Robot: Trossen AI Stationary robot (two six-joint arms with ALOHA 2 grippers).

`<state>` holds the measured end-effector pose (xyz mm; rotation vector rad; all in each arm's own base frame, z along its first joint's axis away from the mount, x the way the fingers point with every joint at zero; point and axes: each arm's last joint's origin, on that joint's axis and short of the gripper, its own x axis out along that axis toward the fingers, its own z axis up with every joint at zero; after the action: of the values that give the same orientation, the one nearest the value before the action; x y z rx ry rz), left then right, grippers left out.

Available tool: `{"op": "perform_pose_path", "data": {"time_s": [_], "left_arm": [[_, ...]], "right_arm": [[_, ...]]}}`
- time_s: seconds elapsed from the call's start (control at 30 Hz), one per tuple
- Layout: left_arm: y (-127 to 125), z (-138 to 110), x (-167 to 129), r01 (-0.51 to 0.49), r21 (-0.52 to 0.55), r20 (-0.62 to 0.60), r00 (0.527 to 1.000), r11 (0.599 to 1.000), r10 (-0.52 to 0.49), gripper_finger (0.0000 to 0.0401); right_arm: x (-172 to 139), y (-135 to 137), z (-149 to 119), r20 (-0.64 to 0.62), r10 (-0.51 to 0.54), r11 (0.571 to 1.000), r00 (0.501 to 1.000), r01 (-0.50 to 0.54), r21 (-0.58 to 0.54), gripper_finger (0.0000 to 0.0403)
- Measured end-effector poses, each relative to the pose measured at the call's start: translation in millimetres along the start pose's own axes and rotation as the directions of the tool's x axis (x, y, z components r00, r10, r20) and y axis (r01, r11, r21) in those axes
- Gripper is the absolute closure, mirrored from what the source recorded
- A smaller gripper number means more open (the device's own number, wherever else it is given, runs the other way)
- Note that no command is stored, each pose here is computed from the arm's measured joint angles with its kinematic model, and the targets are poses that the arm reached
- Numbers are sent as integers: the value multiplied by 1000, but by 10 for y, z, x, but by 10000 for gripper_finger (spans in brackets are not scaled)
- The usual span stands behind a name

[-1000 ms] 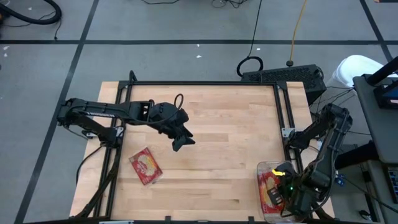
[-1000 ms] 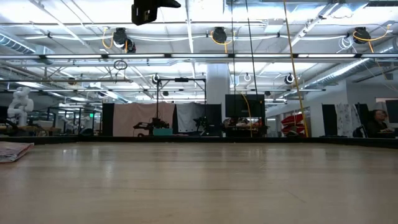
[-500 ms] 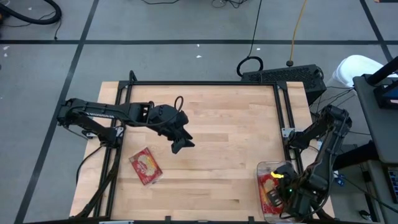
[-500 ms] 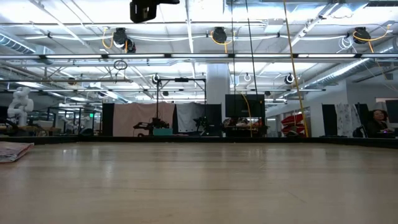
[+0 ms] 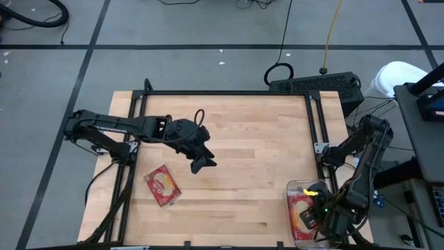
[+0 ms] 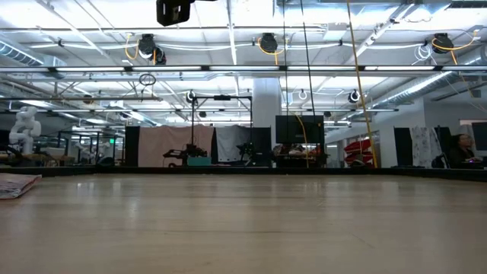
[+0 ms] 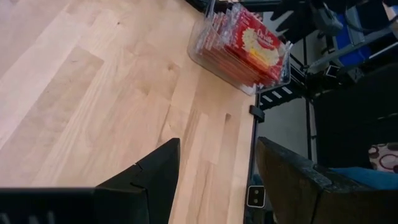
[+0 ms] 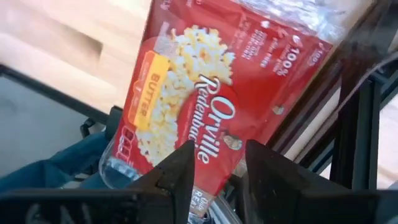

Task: Sort popcorn bags into baskets
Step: Put the popcorn bag into the transparent bin

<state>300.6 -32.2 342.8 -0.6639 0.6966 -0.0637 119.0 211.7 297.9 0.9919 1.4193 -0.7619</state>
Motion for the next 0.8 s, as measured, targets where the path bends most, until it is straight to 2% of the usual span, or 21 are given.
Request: {"op": "perform_pose_path", "data": {"time_s": [0.17, 0.3, 0.5, 0.6, 0.7, 0.8], "left_arm": [[13, 10, -3, -4, 14, 4, 1000, 1000, 4, 187], [16, 12, -4, -6, 10, 5, 1000, 1000, 6, 187], [21, 17, -4, -24, 18, 19, 1000, 1000, 23, 187], [30, 23, -6, -29, 23, 24, 999, 999, 29, 187], [32, 25, -6, -30, 21, 24, 999, 999, 29, 187], [31, 24, -6, -30, 12, 24, 999, 999, 29, 187]], "right_arm": [[-30, 58, -16, 12, 113, 989, 994, -111, -99, 277], [-29, 109, -34, 12, 173, 974, 985, -169, -149, 305], [166, 67, 14, 33, 121, 984, 992, -116, -132, 365], [319, 17, 33, -8, 67, 992, 998, -68, -107, 391], [468, -20, 48, -45, 29, 994, 999, -34, -102, 400], [525, -26, 52, -64, 44, 997, 997, -48, -62, 394]]}}
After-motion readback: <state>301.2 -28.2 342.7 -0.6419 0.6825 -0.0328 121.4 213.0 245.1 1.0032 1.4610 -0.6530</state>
